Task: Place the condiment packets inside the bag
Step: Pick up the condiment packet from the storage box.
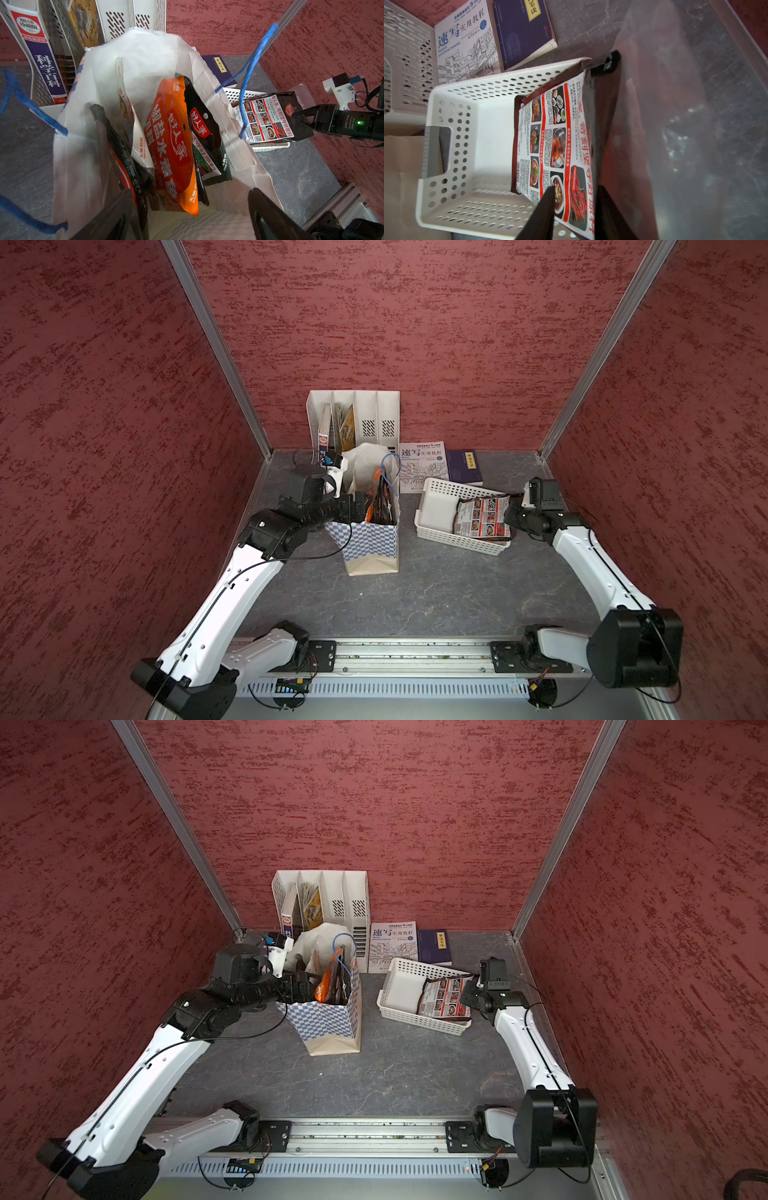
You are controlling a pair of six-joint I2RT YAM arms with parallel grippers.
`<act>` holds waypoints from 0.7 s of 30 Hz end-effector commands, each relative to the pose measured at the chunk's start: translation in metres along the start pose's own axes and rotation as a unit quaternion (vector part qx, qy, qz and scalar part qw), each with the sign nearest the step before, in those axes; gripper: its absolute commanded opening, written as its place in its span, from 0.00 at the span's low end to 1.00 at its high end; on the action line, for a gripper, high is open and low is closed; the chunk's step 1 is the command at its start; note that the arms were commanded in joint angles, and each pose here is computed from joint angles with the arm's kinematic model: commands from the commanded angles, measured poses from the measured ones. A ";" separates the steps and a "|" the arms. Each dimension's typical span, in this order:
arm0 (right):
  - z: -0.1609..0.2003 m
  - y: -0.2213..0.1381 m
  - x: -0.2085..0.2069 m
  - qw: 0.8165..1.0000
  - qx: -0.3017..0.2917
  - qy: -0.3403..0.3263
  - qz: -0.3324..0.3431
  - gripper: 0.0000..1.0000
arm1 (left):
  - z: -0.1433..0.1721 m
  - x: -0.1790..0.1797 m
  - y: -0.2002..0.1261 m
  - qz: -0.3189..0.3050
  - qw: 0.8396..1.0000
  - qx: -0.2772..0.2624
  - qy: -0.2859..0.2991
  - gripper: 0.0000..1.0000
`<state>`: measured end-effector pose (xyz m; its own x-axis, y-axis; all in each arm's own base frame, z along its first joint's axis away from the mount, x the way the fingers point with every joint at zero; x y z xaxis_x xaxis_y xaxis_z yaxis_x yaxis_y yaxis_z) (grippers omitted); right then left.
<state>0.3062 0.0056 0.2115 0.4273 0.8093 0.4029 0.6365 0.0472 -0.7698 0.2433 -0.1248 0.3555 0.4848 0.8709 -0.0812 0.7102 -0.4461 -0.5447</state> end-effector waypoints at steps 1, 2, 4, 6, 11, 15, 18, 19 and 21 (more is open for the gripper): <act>-0.021 -0.029 0.017 0.997 -0.052 -0.018 -0.047 0.00 | 0.003 0.004 -0.007 -0.022 0.999 -0.001 0.030 0.89; -0.023 -0.038 0.022 0.996 -0.061 -0.029 -0.061 0.00 | 0.003 0.005 -0.009 -0.029 0.999 0.000 0.036 0.89; -0.029 -0.058 0.033 0.991 -0.080 -0.055 -0.096 0.00 | 0.002 0.010 -0.013 -0.048 0.998 0.002 0.039 0.89; -0.032 -0.079 0.048 0.981 -0.093 -0.093 -0.141 0.00 | 0.001 0.017 -0.017 -0.071 0.997 -0.001 0.025 0.90; -0.023 -0.139 0.105 0.928 -0.090 -0.237 -0.273 0.00 | -0.007 0.025 -0.024 -0.076 0.997 -0.031 0.007 0.91; -0.009 -0.195 0.148 0.864 -0.092 -0.367 -0.331 0.00 | -0.030 0.010 -0.035 -0.021 0.995 -0.082 0.056 0.91; 0.006 -0.233 0.170 0.811 -0.085 -0.437 -0.379 0.00 | -0.046 -0.020 -0.040 0.081 0.977 -0.137 0.142 0.91; 0.012 -0.243 0.174 0.794 -0.079 -0.455 -0.395 0.00 | -0.049 -0.030 -0.041 0.109 0.965 -0.152 0.185 0.91; 0.024 -0.261 0.179 0.762 -0.068 -0.492 -0.416 0.00 | -0.049 -0.059 -0.042 0.174 0.925 -0.181 0.285 0.91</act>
<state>0.2264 0.1398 0.4663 -0.6796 0.7080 0.1919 0.6314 0.6978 -0.3384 0.2300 -0.1392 0.3981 0.6993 0.7061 0.1114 0.6888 -0.6238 -0.3694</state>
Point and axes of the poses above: each gripper's point midway between its finger pads, its own y axis out along the fingers, its own x axis along the line the jaws close on, z = x × y, the point moved 6 cm from there along -y, back along the fingers, and after that the axes turned 13 degrees about y, right-handed, at the moved point
